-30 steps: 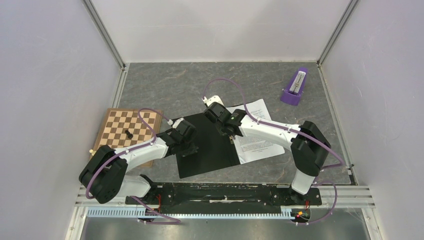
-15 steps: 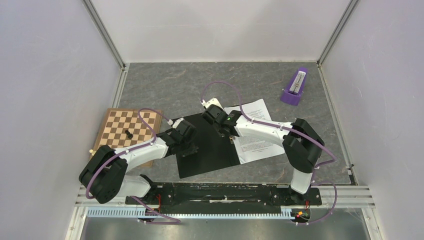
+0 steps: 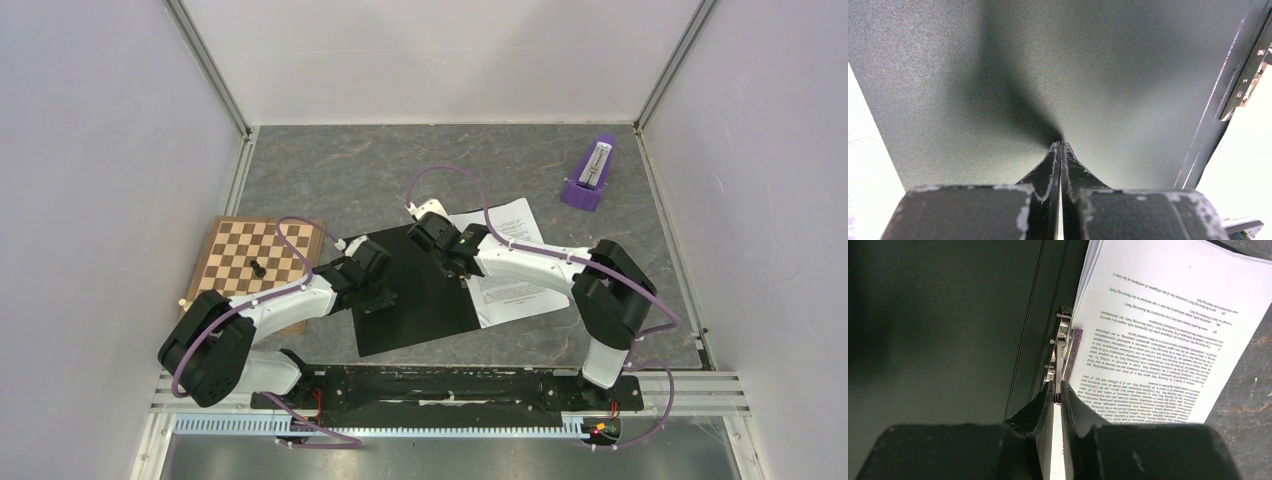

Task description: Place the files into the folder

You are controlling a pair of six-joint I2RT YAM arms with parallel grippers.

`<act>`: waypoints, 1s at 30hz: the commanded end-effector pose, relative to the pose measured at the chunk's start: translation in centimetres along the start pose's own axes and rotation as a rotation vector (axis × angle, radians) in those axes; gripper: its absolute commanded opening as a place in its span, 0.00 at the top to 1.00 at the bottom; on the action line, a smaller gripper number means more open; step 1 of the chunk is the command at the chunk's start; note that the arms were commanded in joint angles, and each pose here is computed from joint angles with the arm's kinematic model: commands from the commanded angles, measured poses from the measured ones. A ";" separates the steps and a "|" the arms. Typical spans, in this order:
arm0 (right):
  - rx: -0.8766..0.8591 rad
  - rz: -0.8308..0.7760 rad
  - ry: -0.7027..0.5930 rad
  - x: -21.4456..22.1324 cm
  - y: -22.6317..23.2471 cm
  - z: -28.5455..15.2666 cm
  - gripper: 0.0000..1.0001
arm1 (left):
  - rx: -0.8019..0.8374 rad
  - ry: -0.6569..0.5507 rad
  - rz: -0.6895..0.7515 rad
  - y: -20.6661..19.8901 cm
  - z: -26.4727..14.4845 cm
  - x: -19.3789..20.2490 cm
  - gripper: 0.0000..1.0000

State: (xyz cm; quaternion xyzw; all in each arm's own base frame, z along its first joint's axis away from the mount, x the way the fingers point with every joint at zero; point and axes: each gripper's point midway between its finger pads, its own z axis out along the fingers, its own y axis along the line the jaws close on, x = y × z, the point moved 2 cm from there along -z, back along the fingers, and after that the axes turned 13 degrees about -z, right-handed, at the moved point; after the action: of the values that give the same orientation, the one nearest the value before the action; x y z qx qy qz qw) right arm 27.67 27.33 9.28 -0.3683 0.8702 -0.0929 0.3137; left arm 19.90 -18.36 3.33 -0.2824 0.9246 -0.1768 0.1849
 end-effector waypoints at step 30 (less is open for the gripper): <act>-0.071 0.050 0.051 6.2 1.8 0.1 1.00 | -0.097 -0.016 -0.102 3.0 1.3 0.4 0.97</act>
State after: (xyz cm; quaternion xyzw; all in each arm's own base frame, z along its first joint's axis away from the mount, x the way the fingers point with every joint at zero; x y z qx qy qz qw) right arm 25.14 25.31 7.35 -0.3541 0.8791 -0.0708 0.3112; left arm 20.38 -18.70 3.23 -0.3100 0.9126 -0.1923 0.1847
